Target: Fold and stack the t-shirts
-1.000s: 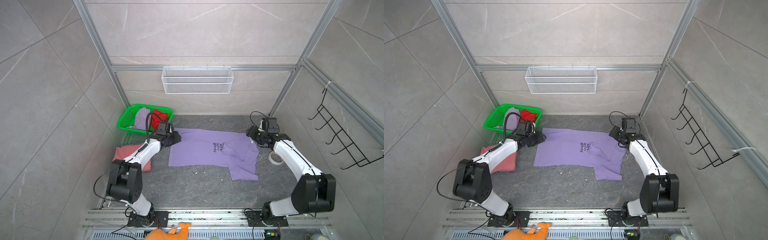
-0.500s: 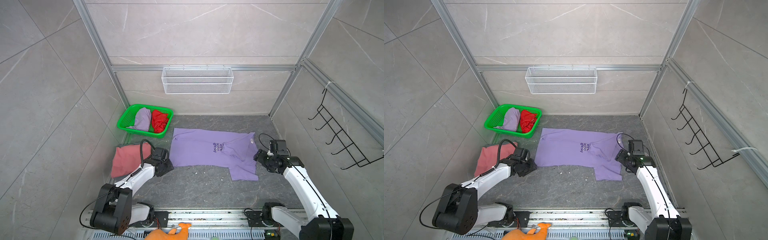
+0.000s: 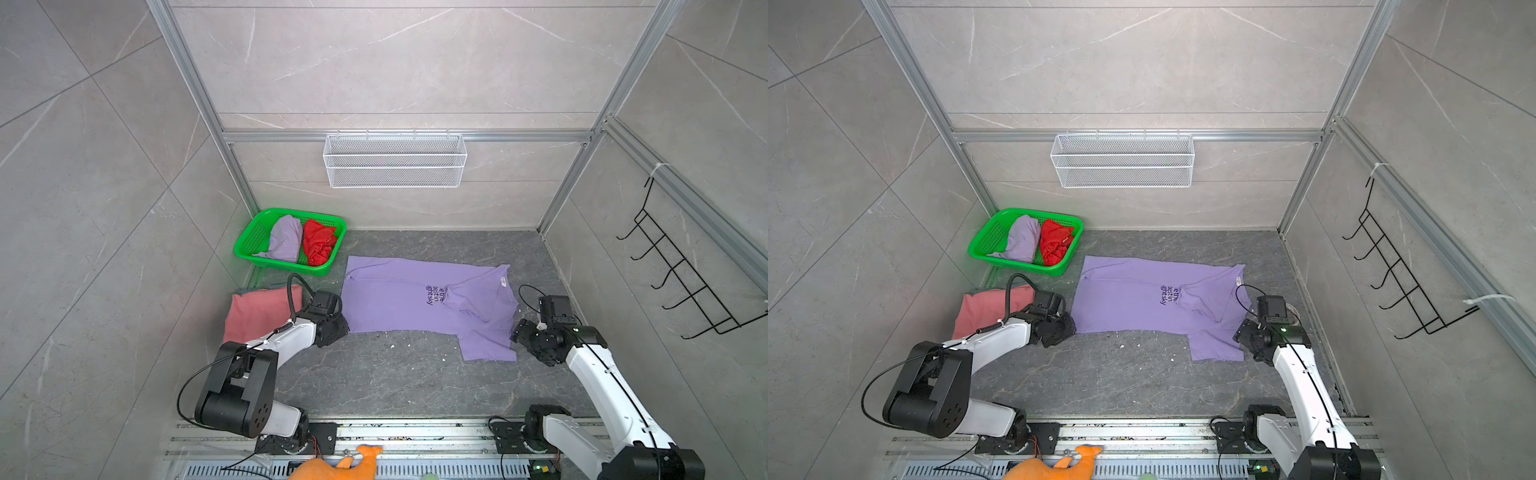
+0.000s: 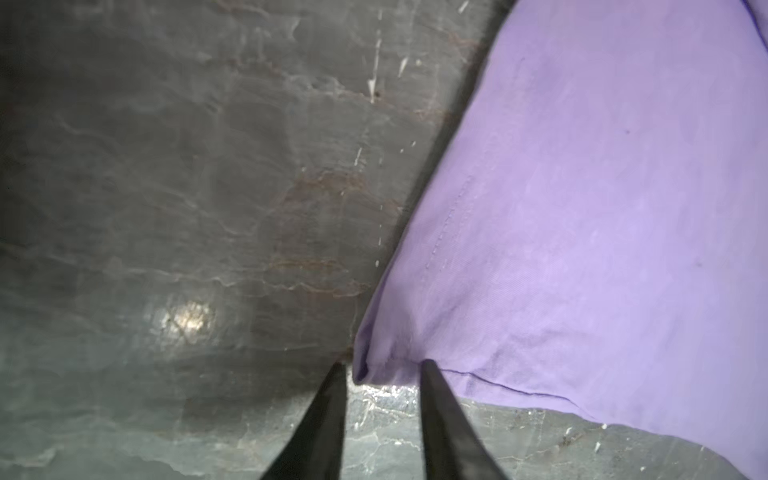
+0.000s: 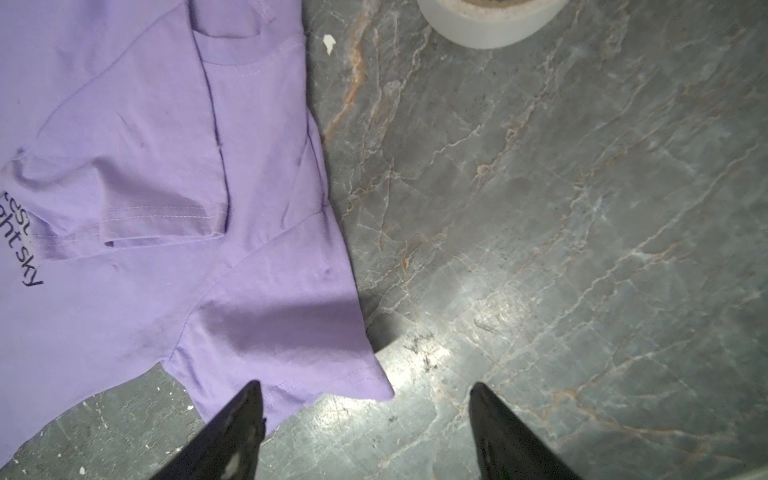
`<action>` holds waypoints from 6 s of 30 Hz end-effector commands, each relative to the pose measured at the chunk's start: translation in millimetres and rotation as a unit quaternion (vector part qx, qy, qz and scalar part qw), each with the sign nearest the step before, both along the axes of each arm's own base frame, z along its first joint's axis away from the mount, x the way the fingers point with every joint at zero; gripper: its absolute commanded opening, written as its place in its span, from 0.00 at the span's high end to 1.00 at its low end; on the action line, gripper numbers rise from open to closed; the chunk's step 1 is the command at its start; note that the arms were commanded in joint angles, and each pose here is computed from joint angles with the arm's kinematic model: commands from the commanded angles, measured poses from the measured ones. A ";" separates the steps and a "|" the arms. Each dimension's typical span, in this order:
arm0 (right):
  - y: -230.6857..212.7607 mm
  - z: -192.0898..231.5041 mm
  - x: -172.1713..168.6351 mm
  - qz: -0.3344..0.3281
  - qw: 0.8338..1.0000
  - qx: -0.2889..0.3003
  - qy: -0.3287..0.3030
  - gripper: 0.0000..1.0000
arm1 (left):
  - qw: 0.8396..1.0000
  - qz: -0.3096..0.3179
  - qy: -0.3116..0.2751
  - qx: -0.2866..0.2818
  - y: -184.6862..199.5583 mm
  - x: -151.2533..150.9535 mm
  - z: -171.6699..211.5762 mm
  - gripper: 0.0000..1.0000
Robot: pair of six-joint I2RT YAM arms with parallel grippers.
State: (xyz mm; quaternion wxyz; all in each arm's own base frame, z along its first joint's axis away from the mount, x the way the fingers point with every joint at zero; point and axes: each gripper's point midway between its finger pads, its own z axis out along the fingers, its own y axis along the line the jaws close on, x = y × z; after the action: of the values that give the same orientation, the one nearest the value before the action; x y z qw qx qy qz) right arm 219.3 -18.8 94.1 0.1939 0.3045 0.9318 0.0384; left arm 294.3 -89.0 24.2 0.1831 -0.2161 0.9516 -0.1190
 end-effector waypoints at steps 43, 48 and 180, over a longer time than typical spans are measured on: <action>48.4 83.2 66.5 0.027 0.972 0.157 -0.174 1.00 | 0.993 -0.086 -0.083 -0.025 -29.0 45.2 86.9 1.00; 43.5 110.9 116.1 0.035 0.967 0.149 -0.205 1.00 | 0.991 -0.096 -0.091 -0.011 -33.9 74.1 94.4 1.00; 108.9 -25.2 296.7 0.146 0.986 0.038 -0.073 0.45 | 0.990 -0.107 -0.085 -0.044 -121.6 166.8 53.5 0.44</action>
State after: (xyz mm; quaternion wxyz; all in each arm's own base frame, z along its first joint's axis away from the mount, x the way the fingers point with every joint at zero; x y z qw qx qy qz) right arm 525.1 90.5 96.5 0.2695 0.1824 0.9354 0.1381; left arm 453.8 -204.5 82.7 0.2386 -0.0823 0.9451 -0.2077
